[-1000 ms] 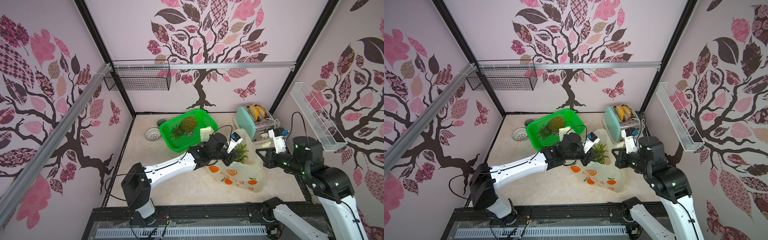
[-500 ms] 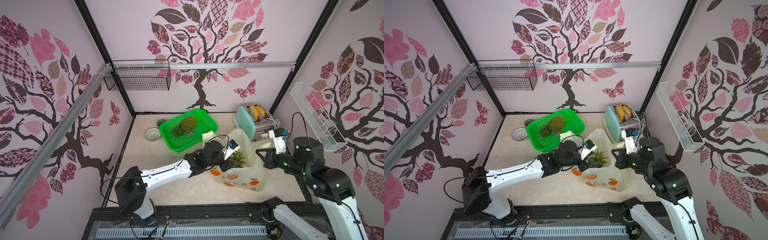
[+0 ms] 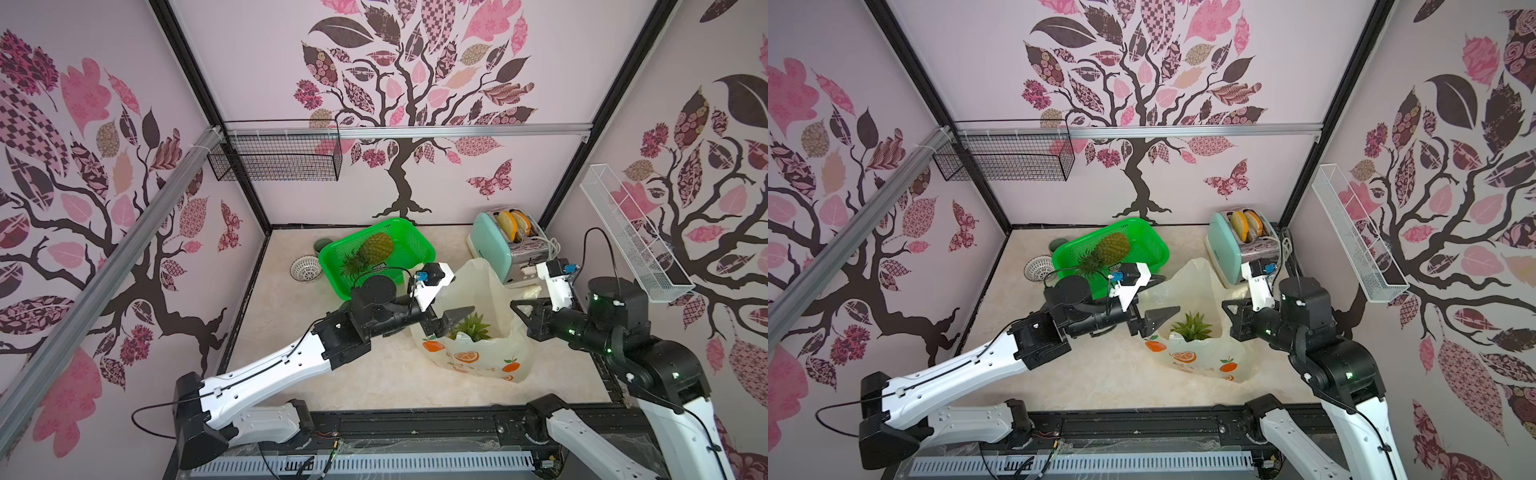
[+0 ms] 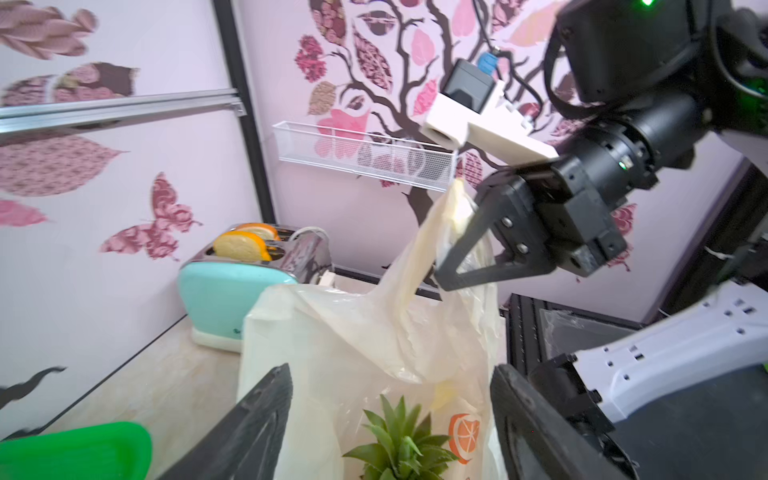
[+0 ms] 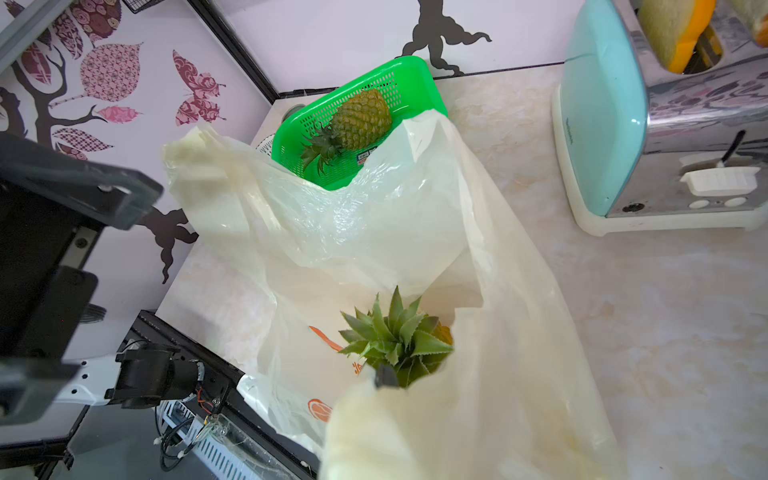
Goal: Place the pineapple into a plastic bag & tie a knot
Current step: Place the pineapple in the plastic bag, then pick up the pineapple from the basket.
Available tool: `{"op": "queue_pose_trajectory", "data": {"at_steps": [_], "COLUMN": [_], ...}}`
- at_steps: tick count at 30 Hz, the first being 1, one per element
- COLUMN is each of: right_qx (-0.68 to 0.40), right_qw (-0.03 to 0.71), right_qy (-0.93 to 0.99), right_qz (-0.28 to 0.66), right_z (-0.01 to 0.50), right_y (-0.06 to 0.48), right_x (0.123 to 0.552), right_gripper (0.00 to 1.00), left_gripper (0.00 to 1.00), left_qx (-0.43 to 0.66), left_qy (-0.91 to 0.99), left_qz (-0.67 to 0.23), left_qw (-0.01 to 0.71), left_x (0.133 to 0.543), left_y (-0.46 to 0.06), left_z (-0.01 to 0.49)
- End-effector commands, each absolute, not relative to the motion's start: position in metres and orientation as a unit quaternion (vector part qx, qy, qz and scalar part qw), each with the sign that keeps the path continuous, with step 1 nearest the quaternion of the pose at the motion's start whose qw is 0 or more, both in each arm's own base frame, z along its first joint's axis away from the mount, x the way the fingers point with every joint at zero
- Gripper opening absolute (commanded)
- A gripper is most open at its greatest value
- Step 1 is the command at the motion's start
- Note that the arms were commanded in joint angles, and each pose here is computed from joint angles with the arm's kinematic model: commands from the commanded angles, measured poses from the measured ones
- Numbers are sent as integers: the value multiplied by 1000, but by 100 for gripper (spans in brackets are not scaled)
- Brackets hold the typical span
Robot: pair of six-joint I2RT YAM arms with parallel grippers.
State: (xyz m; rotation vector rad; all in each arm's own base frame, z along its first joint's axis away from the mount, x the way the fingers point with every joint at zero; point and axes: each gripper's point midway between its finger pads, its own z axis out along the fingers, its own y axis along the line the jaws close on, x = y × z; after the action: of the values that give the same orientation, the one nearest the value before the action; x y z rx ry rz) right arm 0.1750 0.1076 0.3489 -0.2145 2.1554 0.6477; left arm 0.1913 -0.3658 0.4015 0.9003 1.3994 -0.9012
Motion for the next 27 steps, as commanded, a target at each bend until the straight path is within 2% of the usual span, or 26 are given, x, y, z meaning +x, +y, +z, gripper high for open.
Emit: {"op": "queue_pose_trajectory", "data": {"at_steps": [1, 9, 13, 18, 27], "right_qx": [-102, -106, -107, -106, -105], "right_qw": [442, 444, 442, 443, 440], "right_qy": [849, 847, 848, 848, 850], "right_qz": [270, 271, 272, 269, 269], "right_z": [357, 355, 354, 354, 353], "right_y": [111, 112, 112, 111, 111], "right_x": [172, 171, 169, 168, 168], "right_gripper": [0, 0, 0, 0, 0], "left_gripper": [80, 80, 80, 82, 84], "left_qx": [288, 67, 13, -28, -227], "left_qy": [666, 789, 816, 834, 853], "left_qz": [-322, -191, -149, -158, -191], "left_qw": [608, 580, 559, 528, 429], "left_x": [223, 287, 307, 327, 384], "left_y": [-331, -224, -186, -165, -129], "left_z": [414, 393, 374, 351, 274]}}
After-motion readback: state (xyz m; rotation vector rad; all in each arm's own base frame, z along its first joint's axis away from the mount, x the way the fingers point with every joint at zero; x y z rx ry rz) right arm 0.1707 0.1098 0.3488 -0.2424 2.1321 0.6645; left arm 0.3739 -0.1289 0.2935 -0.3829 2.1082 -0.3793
